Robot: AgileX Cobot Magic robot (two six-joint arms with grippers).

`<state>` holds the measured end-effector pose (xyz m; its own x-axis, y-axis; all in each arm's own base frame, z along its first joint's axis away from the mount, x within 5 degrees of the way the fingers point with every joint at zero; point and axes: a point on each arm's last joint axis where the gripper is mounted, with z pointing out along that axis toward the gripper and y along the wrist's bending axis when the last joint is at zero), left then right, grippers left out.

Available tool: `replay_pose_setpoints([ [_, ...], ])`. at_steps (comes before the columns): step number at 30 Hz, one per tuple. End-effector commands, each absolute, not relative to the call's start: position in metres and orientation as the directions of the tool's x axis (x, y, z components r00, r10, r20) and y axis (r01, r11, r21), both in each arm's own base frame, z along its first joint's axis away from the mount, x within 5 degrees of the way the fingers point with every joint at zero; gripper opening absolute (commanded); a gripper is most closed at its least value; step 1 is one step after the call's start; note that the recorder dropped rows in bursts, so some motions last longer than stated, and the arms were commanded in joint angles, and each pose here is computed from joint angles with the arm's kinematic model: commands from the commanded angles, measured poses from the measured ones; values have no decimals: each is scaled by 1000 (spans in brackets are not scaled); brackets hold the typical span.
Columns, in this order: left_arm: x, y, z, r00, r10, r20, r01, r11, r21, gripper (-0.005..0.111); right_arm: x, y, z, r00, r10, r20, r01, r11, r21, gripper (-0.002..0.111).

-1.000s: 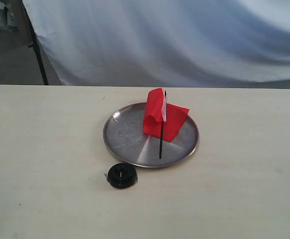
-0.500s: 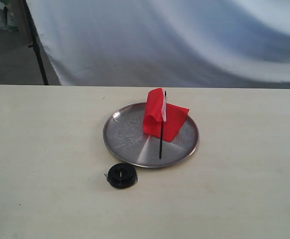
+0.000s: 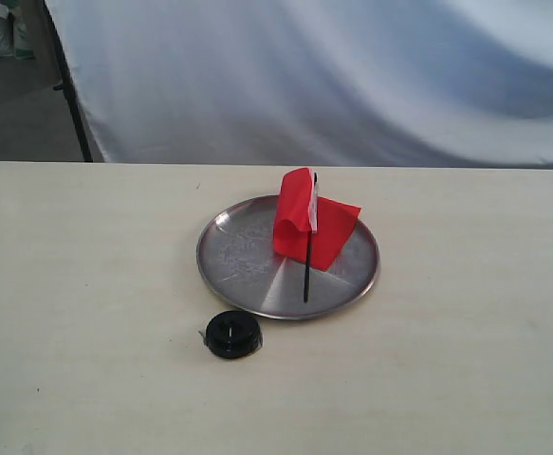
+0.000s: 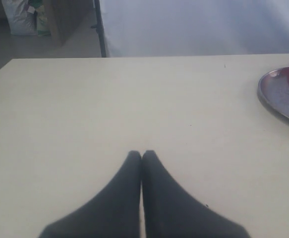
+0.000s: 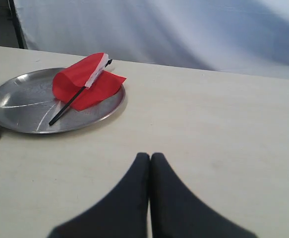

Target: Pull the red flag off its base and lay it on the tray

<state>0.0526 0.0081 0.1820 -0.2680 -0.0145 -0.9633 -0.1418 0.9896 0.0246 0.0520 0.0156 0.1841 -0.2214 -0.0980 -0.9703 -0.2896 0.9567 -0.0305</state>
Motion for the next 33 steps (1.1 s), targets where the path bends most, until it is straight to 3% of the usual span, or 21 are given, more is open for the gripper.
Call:
replay_pose_setpoints([
  [1, 53, 8, 182, -260, -18, -965, -145, 989, 21, 0, 52, 15, 184, -210, -114, -971, -294, 955, -48, 0],
  [7, 53, 8, 182, -260, -18, -965, -145, 989, 21, 0, 52, 15, 184, -210, -116, -971, -294, 954, -51, 0],
  [11, 53, 8, 182, -260, -18, -965, -145, 989, 21, 0, 53, 11, 184, -218, -100, -971, -221, 974, -51, 0],
  [33, 53, 8, 182, -260, -18, -965, -145, 989, 21, 0, 52, 12, 184, -216, -104, -971, -238, 970, -51, 0],
])
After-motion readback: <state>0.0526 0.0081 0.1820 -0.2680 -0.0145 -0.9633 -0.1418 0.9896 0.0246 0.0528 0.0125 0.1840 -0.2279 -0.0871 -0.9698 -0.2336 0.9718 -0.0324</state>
